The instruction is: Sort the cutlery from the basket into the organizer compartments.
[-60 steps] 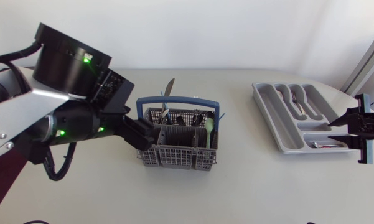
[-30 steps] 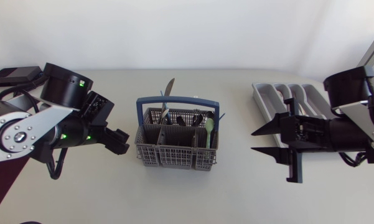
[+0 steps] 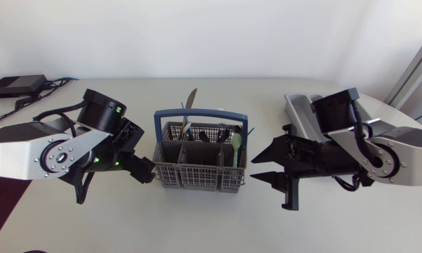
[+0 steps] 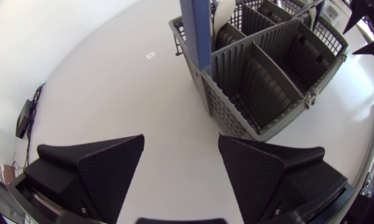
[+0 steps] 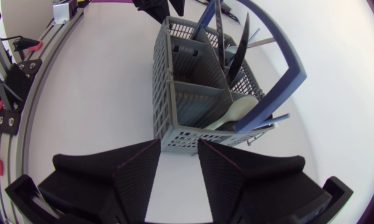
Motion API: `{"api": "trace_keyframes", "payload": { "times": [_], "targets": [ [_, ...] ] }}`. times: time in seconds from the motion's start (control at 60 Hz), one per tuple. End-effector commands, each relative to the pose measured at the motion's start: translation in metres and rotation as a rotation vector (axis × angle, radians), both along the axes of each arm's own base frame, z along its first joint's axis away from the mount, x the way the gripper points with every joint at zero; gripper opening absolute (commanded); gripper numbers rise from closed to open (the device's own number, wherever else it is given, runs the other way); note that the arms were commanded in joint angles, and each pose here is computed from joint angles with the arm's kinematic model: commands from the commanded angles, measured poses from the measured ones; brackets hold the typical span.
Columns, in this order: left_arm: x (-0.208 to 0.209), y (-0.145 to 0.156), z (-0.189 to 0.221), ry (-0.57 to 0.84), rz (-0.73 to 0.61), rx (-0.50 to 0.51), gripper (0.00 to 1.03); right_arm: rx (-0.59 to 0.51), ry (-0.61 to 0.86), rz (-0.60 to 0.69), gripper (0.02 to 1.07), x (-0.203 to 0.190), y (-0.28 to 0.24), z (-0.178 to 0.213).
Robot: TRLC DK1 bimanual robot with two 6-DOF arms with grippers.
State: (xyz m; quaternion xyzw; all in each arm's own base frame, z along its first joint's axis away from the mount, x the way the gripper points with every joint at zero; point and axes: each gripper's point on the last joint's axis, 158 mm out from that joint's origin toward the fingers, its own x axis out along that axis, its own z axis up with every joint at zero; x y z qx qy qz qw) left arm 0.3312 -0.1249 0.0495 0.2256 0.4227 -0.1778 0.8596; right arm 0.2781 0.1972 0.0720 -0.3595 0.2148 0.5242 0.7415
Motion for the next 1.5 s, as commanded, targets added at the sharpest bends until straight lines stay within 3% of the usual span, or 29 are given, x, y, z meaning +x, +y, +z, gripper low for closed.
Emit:
{"api": "trace_keyframes", "payload": {
  "times": [0.0, 0.583, 0.85, 1.05, 1.483],
  "targets": [
    [-0.006, -0.013, -0.008, 0.018, -0.042, 0.002, 0.82, 0.003, 0.04, -0.029, 0.49, 0.004, 0.001, -0.01],
    [-0.052, -0.074, 0.001, 0.061, -0.201, -0.015, 0.82, 0.021, -0.002, -0.222, 0.48, 0.083, -0.046, -0.011],
    [-0.06, -0.083, 0.014, 0.054, -0.222, -0.033, 0.83, 0.075, -0.062, -0.246, 0.49, 0.065, -0.051, 0.031],
    [-0.062, -0.08, 0.029, 0.017, -0.217, -0.062, 0.83, 0.118, -0.098, -0.216, 0.49, 0.045, -0.024, 0.054],
    [-0.068, -0.075, 0.027, 0.016, -0.21, -0.068, 0.83, 0.095, -0.011, -0.292, 0.48, 0.06, 0.022, 0.014]
  ]
}}
